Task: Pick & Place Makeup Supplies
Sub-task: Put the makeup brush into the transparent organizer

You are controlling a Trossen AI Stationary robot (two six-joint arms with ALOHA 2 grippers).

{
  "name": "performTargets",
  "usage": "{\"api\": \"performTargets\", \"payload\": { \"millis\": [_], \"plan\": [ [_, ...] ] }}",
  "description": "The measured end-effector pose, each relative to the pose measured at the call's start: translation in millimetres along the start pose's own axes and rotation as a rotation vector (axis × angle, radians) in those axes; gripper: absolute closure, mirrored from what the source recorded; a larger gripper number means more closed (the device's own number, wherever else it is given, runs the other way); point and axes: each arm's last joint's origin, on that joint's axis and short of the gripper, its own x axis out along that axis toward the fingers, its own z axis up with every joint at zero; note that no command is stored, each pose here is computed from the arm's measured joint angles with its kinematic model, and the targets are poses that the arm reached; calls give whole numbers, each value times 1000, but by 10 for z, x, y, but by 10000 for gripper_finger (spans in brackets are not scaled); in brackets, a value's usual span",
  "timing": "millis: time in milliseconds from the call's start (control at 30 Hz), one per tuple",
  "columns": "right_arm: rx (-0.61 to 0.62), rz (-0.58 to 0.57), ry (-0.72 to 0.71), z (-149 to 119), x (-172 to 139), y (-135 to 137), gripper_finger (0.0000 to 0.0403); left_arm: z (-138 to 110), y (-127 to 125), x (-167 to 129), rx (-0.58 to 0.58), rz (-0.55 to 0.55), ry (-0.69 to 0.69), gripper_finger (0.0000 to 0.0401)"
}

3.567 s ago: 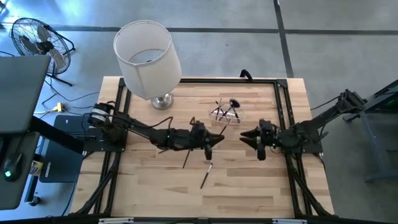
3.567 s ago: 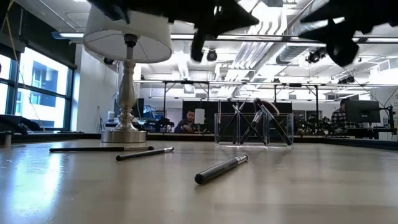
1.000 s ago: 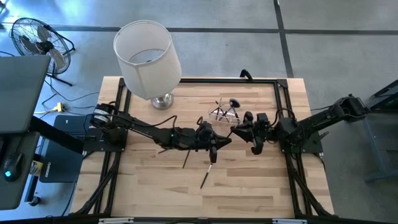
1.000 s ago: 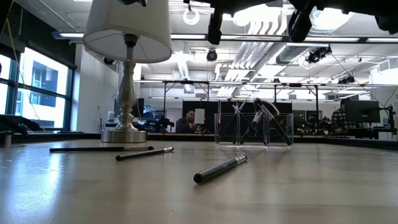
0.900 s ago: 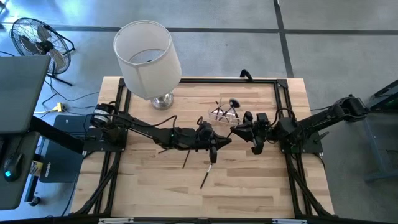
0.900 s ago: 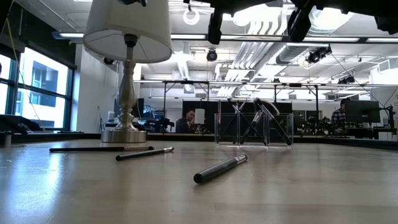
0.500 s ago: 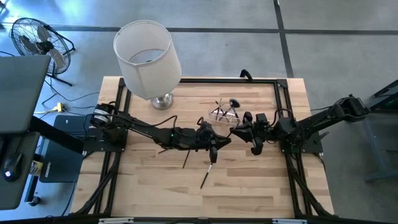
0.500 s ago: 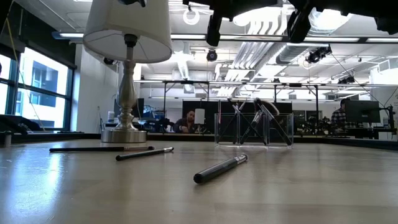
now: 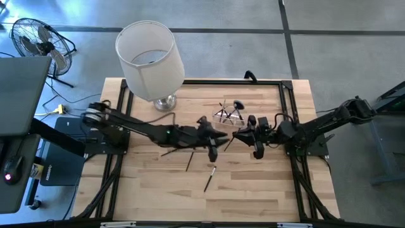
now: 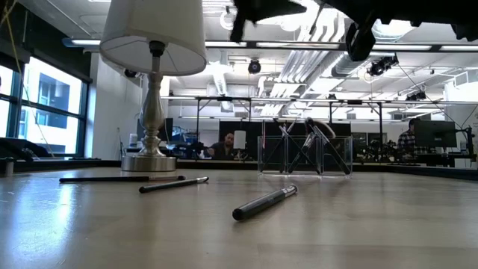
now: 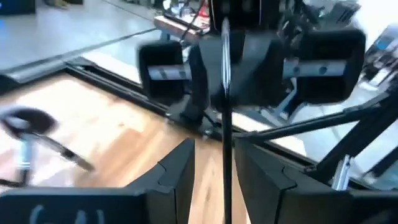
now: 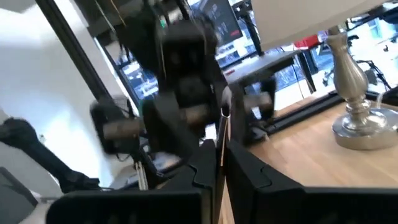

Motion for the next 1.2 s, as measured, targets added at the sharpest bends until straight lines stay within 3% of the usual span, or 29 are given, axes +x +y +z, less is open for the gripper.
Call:
{"api": "performTargets", "payload": {
  "millis": [167, 300, 567, 767, 967, 1200],
  "plan": [
    [-15, -80, 14, -31, 0, -44, 391, 227, 90, -328, 79, 129, 89, 286],
    [-36, -214, 40, -69, 1, -154, 391, 384, 168, -618, 159, 257, 132, 286],
    [-35, -475, 8, -23, -1, -455, 392, 314, 343, -907, 247, 412, 311, 286],
    [-18, -666, 10, -6, -42, -696, 392, -57, 556, -1068, 205, 356, 347, 286],
    [-79, -836, 120, 151, 8, -754, 393, -392, 817, -1391, 85, 208, 243, 286],
    [-180, -1002, 199, 314, -9, -835, 393, -558, 1037, -1666, 9, 29, 183, 286]
  ]
}}
